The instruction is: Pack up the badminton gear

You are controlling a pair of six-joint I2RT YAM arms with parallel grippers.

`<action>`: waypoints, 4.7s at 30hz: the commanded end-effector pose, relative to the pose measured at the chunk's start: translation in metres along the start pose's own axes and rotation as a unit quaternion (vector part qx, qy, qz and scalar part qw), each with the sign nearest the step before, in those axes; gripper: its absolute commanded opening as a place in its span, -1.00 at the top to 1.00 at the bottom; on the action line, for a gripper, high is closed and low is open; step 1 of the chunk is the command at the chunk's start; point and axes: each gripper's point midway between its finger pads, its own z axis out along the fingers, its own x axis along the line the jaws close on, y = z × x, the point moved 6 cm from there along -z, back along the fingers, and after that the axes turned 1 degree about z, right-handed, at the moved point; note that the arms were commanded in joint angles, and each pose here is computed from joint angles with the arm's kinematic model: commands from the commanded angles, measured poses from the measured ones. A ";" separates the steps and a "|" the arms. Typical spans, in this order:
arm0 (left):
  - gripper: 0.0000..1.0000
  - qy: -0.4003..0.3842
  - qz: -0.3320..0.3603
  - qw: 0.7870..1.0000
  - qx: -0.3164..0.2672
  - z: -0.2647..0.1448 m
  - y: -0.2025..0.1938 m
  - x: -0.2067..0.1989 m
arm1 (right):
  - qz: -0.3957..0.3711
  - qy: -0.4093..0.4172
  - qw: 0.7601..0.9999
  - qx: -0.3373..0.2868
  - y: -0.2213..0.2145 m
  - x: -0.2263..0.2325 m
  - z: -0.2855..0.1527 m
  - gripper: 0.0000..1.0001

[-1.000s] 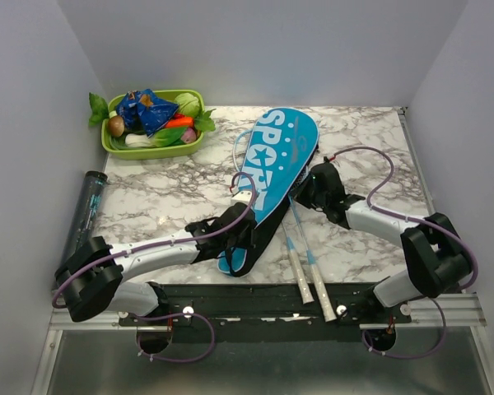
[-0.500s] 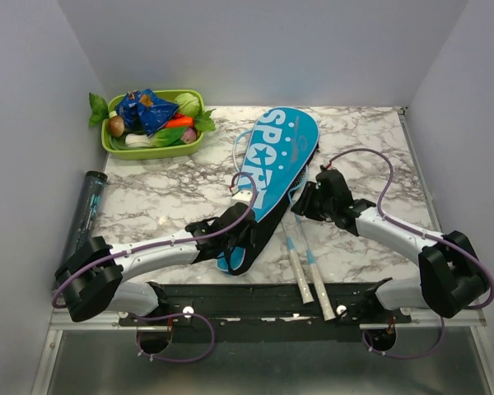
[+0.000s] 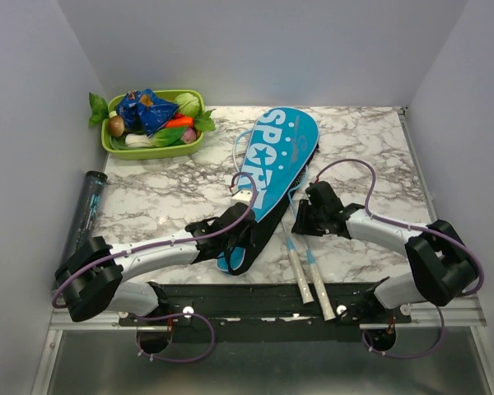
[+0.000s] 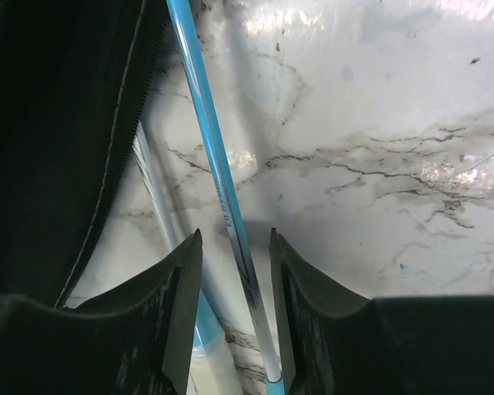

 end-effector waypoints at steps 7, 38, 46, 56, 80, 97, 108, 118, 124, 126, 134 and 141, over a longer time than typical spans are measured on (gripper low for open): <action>1.00 -0.030 -0.014 0.999 -0.023 -0.004 0.006 -0.012 | 0.021 -0.032 0.999 -0.007 -0.002 -0.002 0.010 0.99; 1.00 -0.076 -0.021 0.997 0.002 -0.002 -0.022 -0.036 | 0.102 0.008 0.987 -0.120 0.103 0.069 0.039 0.08; 1.00 -0.043 -0.012 0.999 -0.003 0.008 -0.021 -0.031 | 0.063 0.018 0.993 -0.101 0.071 0.048 -0.013 -0.10; 1.00 -0.037 -0.016 0.999 -0.005 0.016 -0.022 -0.033 | 0.011 0.139 0.990 -0.003 0.002 0.039 -0.053 -0.08; 1.00 -0.054 -0.025 0.998 -0.014 0.010 -0.015 -0.042 | 0.009 0.187 0.980 0.070 -0.051 0.046 -0.033 -0.04; 1.00 -0.056 -0.022 0.998 -0.013 0.007 -0.017 -0.041 | 0.012 0.190 0.979 0.073 -0.044 0.058 -0.024 0.73; 1.00 -0.037 -0.017 0.999 -0.020 0.006 -0.024 -0.044 | 0.045 0.204 0.977 0.039 -0.024 0.075 -0.025 0.88; 1.00 0.016 -0.044 0.996 -0.077 -0.010 -0.034 -0.048 | 0.073 0.228 0.970 0.045 -0.014 0.092 -0.008 0.92; 1.00 0.063 -0.040 0.993 -0.090 -0.009 -0.046 -0.054 | 0.078 0.242 0.966 0.047 -0.010 0.100 -0.001 0.94; 1.00 0.072 -0.035 0.992 -0.100 -0.008 -0.052 -0.055 | 0.077 0.242 0.966 0.047 -0.009 0.100 0.000 0.94; 0.62 0.063 0.000 0.992 -0.107 -0.021 -0.051 -0.060 | 0.079 0.239 0.967 0.050 -0.013 0.097 0.006 0.95; 0.17 -0.025 -0.004 0.994 -0.105 -0.053 -0.041 -0.066 | 0.081 0.229 0.969 0.053 -0.018 0.092 0.014 0.96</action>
